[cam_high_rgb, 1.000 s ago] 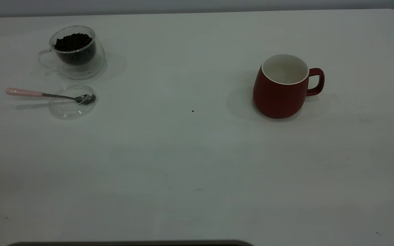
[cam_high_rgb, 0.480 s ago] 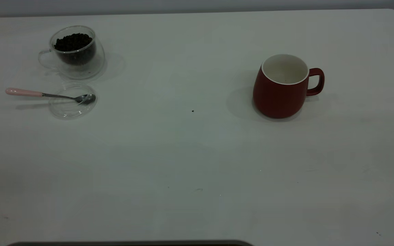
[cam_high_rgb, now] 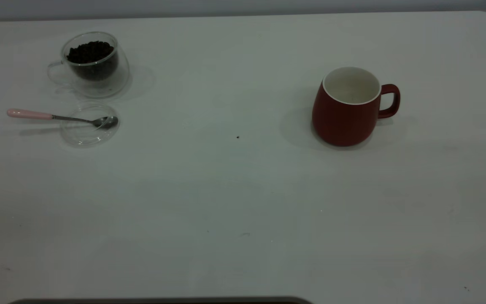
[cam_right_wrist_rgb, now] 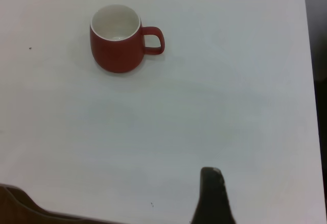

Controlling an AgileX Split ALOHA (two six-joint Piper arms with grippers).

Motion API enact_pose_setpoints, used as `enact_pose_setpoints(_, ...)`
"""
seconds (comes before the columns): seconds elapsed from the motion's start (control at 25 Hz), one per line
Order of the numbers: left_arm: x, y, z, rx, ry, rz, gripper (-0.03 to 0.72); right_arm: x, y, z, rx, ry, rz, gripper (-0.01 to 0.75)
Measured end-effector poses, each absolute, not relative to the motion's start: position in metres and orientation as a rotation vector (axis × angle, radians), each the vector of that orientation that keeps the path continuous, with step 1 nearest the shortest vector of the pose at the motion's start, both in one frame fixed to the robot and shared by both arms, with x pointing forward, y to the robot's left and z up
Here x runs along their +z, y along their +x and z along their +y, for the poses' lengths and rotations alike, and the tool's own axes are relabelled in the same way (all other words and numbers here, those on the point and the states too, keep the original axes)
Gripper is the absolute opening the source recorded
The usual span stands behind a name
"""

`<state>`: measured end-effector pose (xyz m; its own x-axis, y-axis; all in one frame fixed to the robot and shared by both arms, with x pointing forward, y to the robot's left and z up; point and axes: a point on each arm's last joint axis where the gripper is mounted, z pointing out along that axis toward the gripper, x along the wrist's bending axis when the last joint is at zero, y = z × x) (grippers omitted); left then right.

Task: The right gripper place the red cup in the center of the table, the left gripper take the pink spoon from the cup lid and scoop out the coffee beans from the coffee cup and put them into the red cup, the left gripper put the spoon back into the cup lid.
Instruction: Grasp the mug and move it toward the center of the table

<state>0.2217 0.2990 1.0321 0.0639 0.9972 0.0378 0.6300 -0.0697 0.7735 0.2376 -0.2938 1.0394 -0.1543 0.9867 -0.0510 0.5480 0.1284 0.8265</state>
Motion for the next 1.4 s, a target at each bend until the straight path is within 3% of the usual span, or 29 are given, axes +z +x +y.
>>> enact_pose_setpoints(1.16,1.032,0.222,0.299,0.811,1.764,1.624,0.424,1.041,0.237,-0.283,1.043,1.505,1.818,0.59)
enact_pose_setpoints(1.4,1.032,0.222,0.299,0.811,1.764,1.624,0.424,1.05,0.271,-0.282,0.997,1.598,1.848,0.59)
